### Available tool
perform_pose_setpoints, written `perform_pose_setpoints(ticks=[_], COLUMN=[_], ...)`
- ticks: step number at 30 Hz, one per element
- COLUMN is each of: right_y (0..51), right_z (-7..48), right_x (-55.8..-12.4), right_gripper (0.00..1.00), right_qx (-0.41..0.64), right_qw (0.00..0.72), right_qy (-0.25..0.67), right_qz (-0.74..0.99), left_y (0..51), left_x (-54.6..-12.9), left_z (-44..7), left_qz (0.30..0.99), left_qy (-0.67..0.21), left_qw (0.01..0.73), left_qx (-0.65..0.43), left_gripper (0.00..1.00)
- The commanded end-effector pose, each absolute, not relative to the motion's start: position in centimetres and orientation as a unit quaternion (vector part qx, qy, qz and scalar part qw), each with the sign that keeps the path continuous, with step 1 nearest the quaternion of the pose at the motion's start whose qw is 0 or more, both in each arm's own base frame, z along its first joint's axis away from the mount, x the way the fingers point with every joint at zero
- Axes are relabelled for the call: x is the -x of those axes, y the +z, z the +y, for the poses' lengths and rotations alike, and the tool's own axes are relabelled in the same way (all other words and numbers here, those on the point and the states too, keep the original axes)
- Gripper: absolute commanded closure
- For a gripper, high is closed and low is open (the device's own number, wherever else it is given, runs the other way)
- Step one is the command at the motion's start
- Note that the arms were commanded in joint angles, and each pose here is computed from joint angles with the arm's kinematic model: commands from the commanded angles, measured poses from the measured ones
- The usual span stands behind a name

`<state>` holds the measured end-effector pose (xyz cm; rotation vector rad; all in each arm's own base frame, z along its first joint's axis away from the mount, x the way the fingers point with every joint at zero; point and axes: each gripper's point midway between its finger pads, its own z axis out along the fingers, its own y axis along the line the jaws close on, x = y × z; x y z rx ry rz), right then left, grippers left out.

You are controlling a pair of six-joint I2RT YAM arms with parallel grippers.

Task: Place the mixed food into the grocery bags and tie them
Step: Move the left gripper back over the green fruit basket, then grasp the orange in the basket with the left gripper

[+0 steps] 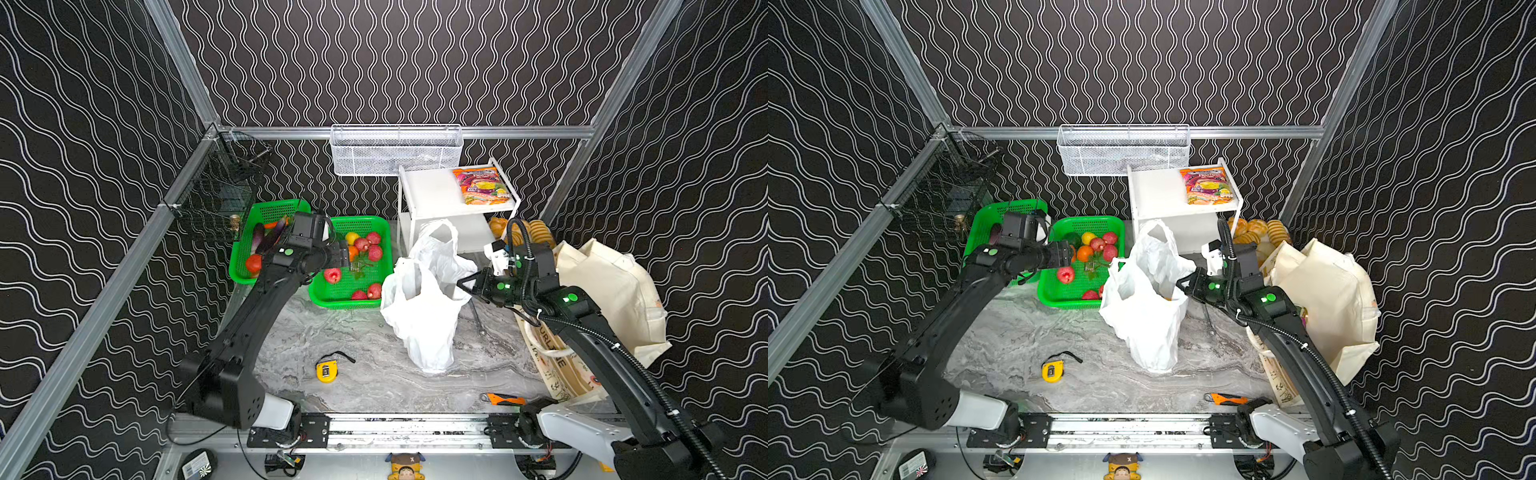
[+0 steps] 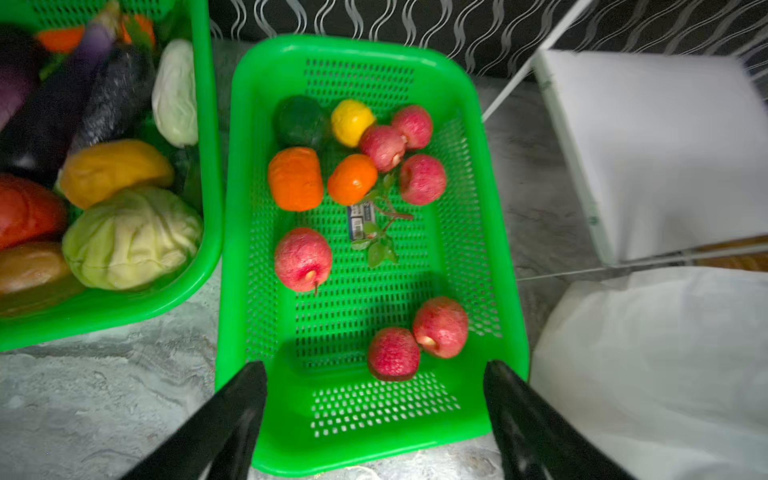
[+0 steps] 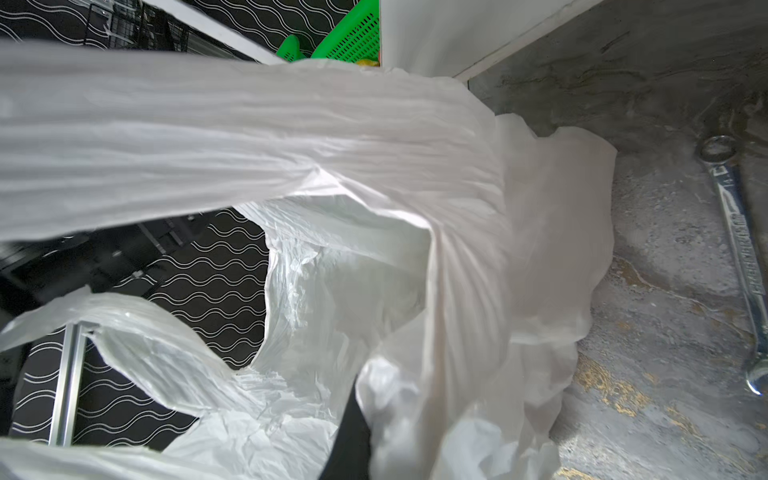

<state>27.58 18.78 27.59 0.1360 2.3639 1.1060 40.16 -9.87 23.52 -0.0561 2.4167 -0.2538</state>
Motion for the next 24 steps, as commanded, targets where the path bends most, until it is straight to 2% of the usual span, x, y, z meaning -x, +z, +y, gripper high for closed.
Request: perform_pose_setpoints(ticks=[1,5,8,16,24], right_y=[28.9,29.3,29.4,29.6,29.5], right_z=[19.2,19.3,19.4,19.6,19.7], right_x=[-27.6,-27.4,-27.4,-27.2,-27.1], right_gripper=[1.0,1.0,1.0,1.0,1.0], right_qx=[-0.031,-0.023,-0.021,-0.012,-0.009], right_qw=[0.28,0.288,0.288,0.288,0.285], right_qy=[0.426,0.433,0.437,0.444,0.444], right_qz=[0.86,0.854,0.852,0.848,0.849], left_y=[20.9,16.9,14.4,11.7,8.1], left_x=[-41.9,-45.5,-48.2,-52.9,-54.5], left_z=[-10.1,-8.9,-7.9,-5.7,-5.3], left_qz=[0.946,0.962,0.964,0.958,0.963], left_qy=[-0.114,-0.074,-0.032,0.045,0.068], left_qw=[0.302,0.261,0.261,0.278,0.254], left_qx=[0.025,0.034,0.041,0.059,0.048], left_gripper=[0.21,0.3,0.36,0.31,0.29])
